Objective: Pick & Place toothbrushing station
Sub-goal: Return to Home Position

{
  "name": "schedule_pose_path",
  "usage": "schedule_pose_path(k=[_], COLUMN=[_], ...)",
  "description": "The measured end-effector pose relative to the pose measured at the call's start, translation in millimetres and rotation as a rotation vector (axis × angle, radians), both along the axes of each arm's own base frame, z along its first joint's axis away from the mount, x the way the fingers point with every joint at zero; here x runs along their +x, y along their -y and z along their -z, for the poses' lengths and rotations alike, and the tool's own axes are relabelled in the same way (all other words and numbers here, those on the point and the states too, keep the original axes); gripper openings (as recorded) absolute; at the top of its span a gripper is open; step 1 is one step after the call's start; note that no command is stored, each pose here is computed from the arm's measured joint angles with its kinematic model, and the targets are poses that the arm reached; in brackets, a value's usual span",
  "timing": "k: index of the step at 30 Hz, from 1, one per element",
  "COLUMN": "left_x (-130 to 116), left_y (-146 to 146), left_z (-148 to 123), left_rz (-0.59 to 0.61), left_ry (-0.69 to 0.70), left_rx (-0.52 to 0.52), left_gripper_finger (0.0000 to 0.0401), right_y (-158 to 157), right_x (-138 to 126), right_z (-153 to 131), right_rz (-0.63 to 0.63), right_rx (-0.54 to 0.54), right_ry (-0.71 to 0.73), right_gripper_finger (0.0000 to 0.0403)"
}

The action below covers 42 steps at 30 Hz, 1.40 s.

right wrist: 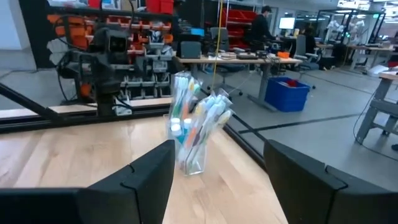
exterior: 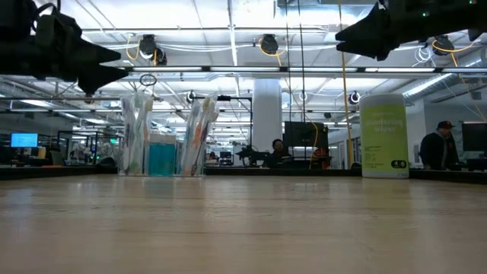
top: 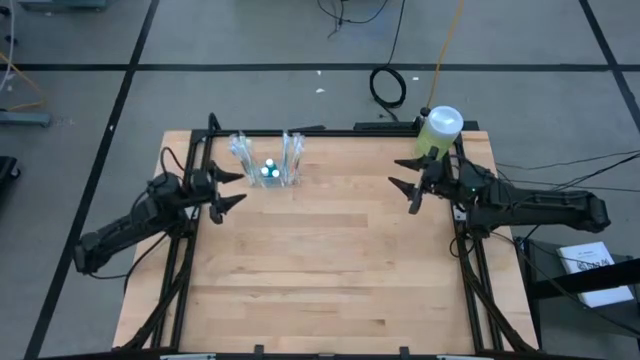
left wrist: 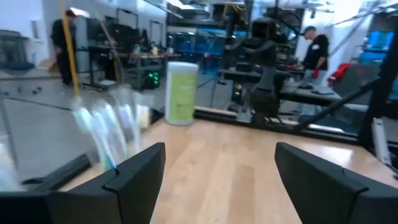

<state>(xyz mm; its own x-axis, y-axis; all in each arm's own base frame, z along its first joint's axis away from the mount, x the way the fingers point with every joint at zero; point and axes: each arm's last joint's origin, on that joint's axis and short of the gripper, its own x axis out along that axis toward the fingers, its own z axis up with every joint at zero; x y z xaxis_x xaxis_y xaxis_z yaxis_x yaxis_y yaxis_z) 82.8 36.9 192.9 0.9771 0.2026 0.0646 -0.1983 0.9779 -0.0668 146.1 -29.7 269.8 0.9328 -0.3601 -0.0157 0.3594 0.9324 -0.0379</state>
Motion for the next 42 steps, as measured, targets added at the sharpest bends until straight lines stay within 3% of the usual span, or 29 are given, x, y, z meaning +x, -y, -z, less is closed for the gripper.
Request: schedule_pose_path(k=[7, 13, 18, 24, 34, 42], left_x=[8.0, 11.5, 12.7, 13.5, 14.1, 13.7], left_y=[7.6, 19.5, 29.3, 40.0, 47.8, 49.2], left_z=[16.3, 16.2, 19.1, 19.4, 21.4, 21.1], left_rz=[0.055, 0.080, 0.038, 0.019, -0.022, -0.027], left_ry=[-0.027, -0.029, -0.062, -0.057, -0.077, -0.075], left_rx=[-0.058, -0.035, -0.015, 0.009, 0.019, 0.020], left_gripper_finger=[0.0308, 0.0308, 0.0308, 0.0308, 0.0308, 0.0308], right_y=[-1.0, -1.2, -1.2, -3.8, -13.6, -16.1], right_x=[-6.6, -7.3, -6.0, -7.7, -42.2, -53.5], right_z=[-1.9, -1.9, 17.8, 38.5, 30.2, 46.2], right_rz=[0.001, -0.002, -0.005, -0.085, -0.125, -0.113], right_rx=[-0.004, 0.037, 0.087, 0.064, 0.028, -0.008], right_ry=[0.033, 0.050, 0.063, 0.101, 0.187, 0.201], right_gripper_finger=[0.0238, 0.0238, 0.0238, 0.0238, 0.0238, 0.0238])
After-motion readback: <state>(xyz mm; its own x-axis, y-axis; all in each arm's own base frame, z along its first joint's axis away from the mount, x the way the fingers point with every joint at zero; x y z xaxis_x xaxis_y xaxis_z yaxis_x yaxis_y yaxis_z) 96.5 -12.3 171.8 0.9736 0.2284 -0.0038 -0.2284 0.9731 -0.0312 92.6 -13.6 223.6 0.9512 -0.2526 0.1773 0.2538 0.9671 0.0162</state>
